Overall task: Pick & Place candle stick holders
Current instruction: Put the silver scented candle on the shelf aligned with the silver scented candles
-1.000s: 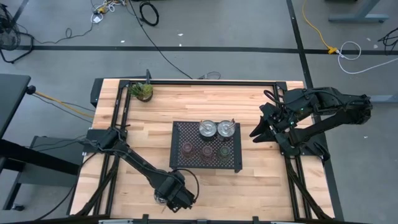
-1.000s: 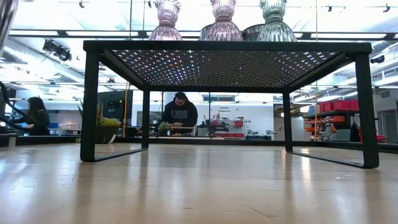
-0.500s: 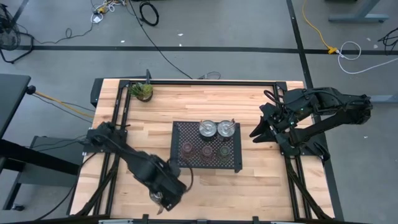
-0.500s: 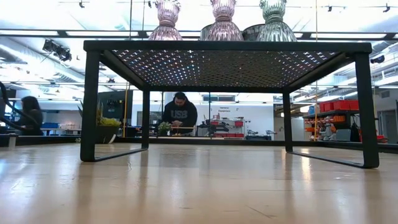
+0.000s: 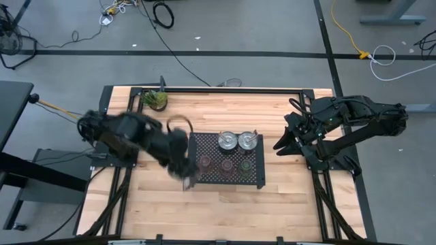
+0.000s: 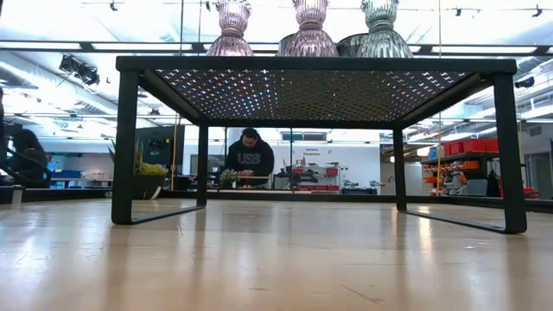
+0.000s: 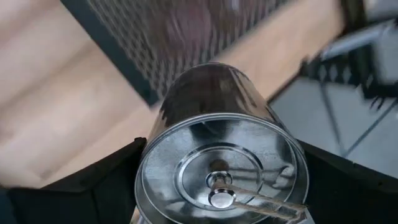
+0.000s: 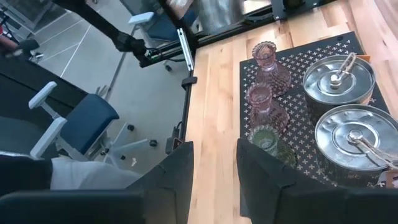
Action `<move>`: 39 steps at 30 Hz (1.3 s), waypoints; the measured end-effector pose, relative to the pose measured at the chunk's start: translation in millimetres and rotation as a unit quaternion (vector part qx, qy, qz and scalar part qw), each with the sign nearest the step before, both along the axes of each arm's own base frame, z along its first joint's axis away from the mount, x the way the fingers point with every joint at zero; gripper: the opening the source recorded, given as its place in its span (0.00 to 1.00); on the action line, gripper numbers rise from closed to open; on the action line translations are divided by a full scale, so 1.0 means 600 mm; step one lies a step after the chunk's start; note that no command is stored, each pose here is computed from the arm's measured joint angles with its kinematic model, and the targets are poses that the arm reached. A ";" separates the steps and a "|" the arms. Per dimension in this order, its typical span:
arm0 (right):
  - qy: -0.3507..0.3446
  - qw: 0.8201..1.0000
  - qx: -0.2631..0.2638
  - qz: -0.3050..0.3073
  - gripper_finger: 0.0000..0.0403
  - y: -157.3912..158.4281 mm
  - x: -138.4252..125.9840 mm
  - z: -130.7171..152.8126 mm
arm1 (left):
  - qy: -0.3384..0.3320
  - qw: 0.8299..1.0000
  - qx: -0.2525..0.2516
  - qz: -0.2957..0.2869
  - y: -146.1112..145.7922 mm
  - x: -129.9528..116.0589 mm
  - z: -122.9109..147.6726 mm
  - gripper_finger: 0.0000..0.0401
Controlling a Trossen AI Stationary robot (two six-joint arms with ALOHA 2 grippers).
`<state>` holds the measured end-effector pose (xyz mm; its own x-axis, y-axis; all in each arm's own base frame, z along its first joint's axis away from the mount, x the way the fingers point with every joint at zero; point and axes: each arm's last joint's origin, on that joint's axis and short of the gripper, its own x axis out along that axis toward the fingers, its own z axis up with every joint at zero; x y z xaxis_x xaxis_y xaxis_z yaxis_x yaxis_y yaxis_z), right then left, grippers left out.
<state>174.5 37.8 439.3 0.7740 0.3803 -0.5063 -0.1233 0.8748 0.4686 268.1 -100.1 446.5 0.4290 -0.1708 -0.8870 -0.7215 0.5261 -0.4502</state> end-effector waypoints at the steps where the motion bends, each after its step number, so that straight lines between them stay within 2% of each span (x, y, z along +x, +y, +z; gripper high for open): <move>1: 0.000 1.000 0.001 -0.002 0.31 0.000 0.000 0.000 | -0.011 1.000 0.007 0.013 0.015 -0.005 0.007 0.90; 5: 0.000 1.000 -0.004 -0.014 0.31 -0.001 0.001 0.000 | -0.048 0.996 0.047 0.059 0.074 -0.019 0.029 0.90; 7: -0.001 1.000 -0.009 -0.022 0.31 -0.002 0.001 0.000 | -0.056 0.994 0.063 0.065 0.101 -0.023 0.034 0.90; 11: -0.003 0.999 -0.023 -0.047 0.31 -0.005 0.002 0.000 | -0.056 0.992 0.097 0.052 0.150 -0.017 0.033 0.90; 16: 0.005 0.996 -0.008 -0.091 0.31 -0.008 0.003 -0.001 | -0.043 0.991 0.125 0.022 0.206 -0.004 0.023 0.90; 21: 0.008 0.994 -0.002 -0.109 0.31 -0.009 0.003 -0.001 | -0.016 0.989 0.145 -0.015 0.249 0.009 0.001 0.90; 31: 0.006 0.990 -0.008 -0.139 0.31 -0.011 0.003 -0.001 | 0.057 0.987 0.121 -0.085 0.280 0.056 -0.074 0.90; 39: 0.005 0.989 -0.013 -0.146 0.31 -0.012 0.004 -0.001 | 0.092 0.985 0.096 -0.106 0.280 0.091 -0.118 0.90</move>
<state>176.6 30.4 438.9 0.8437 0.1289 -0.5211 0.1404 0.8839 0.4460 322.5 68.2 375.8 0.2299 -0.0607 -0.9713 -0.6458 0.7371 -0.1989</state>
